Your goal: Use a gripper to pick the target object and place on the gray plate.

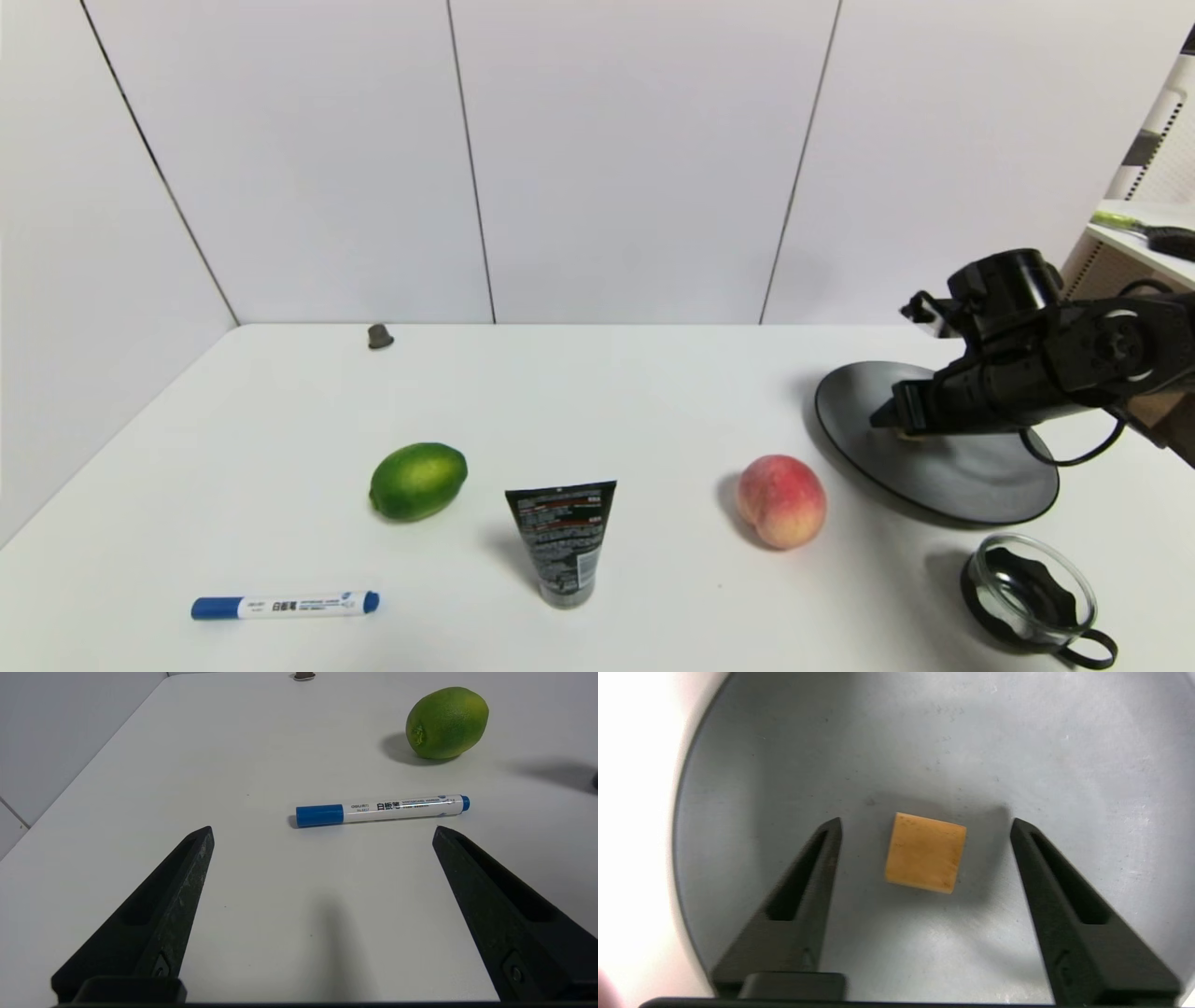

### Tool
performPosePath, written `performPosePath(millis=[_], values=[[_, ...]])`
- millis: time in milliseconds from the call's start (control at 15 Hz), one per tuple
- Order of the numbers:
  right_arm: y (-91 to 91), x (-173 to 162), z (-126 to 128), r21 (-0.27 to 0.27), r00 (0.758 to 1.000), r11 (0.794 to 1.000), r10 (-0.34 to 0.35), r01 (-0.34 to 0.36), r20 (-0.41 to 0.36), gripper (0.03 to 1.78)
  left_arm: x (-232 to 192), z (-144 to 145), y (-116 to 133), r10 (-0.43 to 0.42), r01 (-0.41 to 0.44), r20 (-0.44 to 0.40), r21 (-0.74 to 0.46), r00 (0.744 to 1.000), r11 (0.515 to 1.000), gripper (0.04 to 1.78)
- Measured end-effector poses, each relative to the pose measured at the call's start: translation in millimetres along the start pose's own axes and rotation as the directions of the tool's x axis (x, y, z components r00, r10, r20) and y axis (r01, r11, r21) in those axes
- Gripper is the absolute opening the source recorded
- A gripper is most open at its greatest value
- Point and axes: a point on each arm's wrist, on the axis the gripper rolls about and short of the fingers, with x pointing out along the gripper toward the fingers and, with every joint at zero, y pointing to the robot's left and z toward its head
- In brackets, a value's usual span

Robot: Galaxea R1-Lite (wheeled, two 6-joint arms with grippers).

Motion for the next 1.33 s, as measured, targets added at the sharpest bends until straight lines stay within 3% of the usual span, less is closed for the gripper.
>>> performPosePath(millis=[400, 800, 933, 1333], values=[[-14.4, -85.7, -5.1, 0.033, 0.982, 0.999, -0.022, 0.016, 0.190, 1.51, 0.0, 0.0, 0.0, 0.000, 0.000, 0.000, 0.000, 1.000, 1.000, 1.69], [-18.5, -180.4, -68.4, 0.045, 0.915, 0.999, -0.026, 0.009, 0.402, 1.62, 0.0, 0.0, 0.0, 0.000, 0.000, 0.000, 0.000, 1.000, 1.000, 1.69], [-19.2, -197.6, -96.3, 0.050, 0.879, 0.999, -0.027, 0.004, 0.475, 1.64, 0.0, 0.0, 0.0, 0.000, 0.000, 0.000, 0.000, 1.000, 1.000, 1.69], [-21.1, -234.7, -168.3, 0.056, 0.705, 0.998, -0.030, -0.014, 0.708, 1.68, 0.0, 0.0, 0.0, 0.000, 0.000, 0.000, 0.000, 1.000, 1.000, 1.69]])
